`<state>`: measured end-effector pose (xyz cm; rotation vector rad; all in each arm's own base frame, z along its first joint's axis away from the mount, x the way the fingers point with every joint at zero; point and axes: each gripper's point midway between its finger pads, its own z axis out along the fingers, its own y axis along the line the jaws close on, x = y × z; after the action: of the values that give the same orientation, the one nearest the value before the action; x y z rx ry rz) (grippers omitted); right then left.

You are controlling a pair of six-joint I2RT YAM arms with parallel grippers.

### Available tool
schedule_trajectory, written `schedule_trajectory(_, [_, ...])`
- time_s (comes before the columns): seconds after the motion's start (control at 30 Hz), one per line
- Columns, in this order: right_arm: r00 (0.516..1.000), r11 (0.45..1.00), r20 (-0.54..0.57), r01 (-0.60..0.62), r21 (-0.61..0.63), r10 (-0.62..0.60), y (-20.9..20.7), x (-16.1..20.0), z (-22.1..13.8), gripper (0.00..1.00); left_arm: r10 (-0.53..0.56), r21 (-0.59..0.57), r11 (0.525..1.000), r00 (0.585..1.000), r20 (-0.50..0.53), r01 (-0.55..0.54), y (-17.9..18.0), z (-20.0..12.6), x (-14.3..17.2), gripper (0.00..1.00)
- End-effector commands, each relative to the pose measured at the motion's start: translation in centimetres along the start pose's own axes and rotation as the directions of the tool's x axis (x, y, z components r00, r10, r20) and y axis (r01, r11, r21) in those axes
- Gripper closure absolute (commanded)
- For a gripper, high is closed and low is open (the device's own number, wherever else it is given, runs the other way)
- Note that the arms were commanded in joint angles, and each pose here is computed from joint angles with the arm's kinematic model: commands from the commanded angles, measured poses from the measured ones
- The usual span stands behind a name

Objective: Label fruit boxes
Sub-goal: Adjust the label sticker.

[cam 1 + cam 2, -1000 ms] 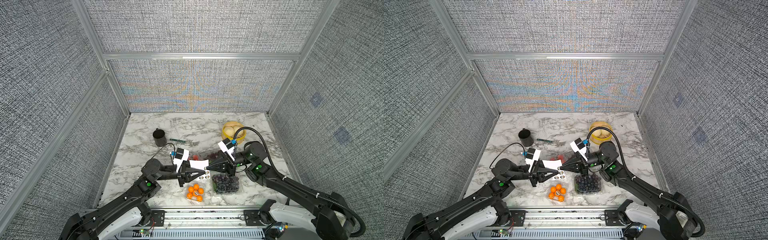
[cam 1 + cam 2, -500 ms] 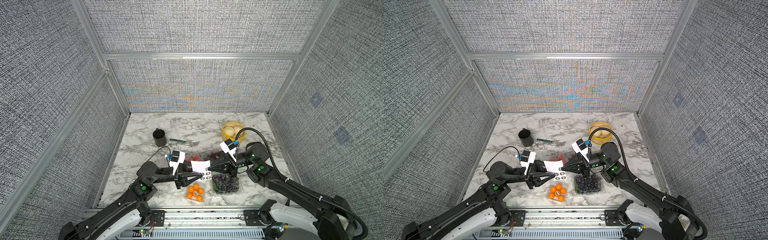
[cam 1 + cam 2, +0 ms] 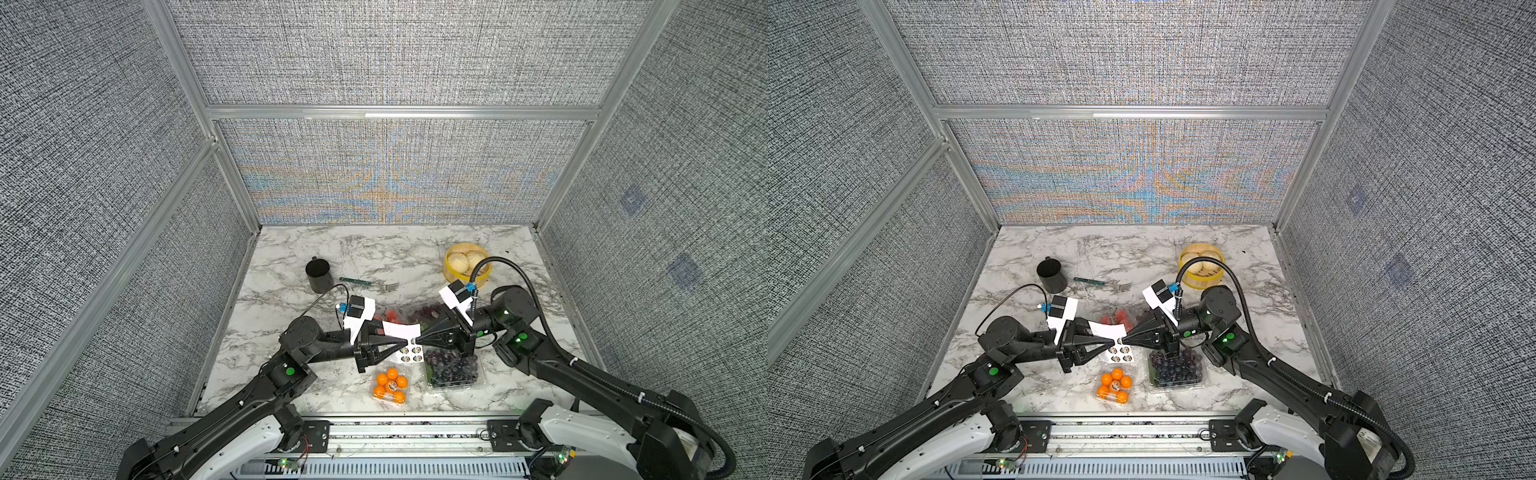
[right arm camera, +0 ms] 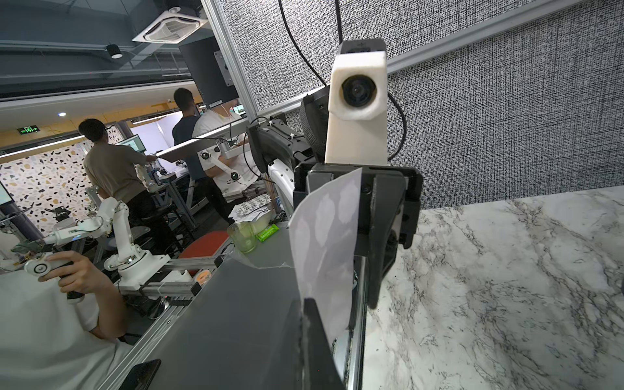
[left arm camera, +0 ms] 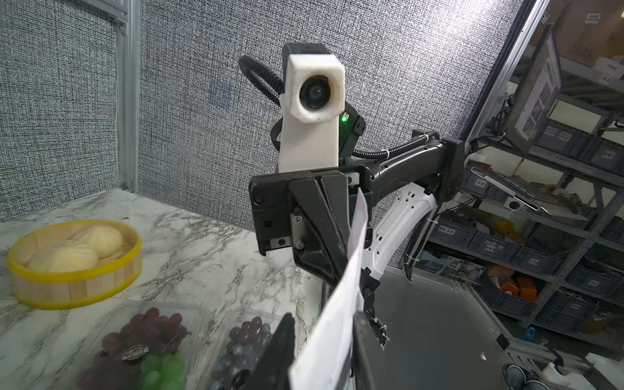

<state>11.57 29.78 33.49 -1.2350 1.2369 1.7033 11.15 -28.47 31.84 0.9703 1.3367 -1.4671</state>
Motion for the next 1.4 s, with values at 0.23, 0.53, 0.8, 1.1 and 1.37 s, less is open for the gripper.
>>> schedule_trajectory(0.23, [1.0, 1.0, 0.005, 0.021, -0.005, -0.021, -0.2, -0.2, 0.2, 1.0, 0.011, 0.015, 1.0, 1.0, 0.008, -0.011, 0.0, 0.4, -0.5, 0.69])
schedule_trajectory(0.53, [1.0, 1.0, 0.011, 0.02, -0.007, -0.02, -0.6, -0.5, 0.5, 1.0, -0.001, 0.012, 1.0, 1.0, 0.0, 0.001, 0.4, 0.7, -0.1, 0.67])
schedule_trajectory(0.8, [1.0, 1.0, -0.001, 0.008, -0.008, -0.008, -0.7, 0.0, 0.6, 1.0, 0.008, 0.029, 1.0, 1.0, 0.003, -0.008, 0.0, 0.6, -0.3, 0.74])
schedule_trajectory(1.1, [1.0, 0.999, -0.001, 0.02, 0.027, -0.02, -0.7, -0.1, 0.4, 0.94, 0.014, 0.05, 0.999, 1.0, 0.011, -0.014, -0.5, 0.5, -0.6, 0.96])
schedule_trajectory(1.37, [1.0, 0.997, 0.005, 0.023, 0.071, -0.024, -0.7, 0.1, -0.2, 0.79, 0.016, 0.056, 0.998, 1.0, 0.023, -0.018, -0.8, 0.3, -0.8, 1.0])
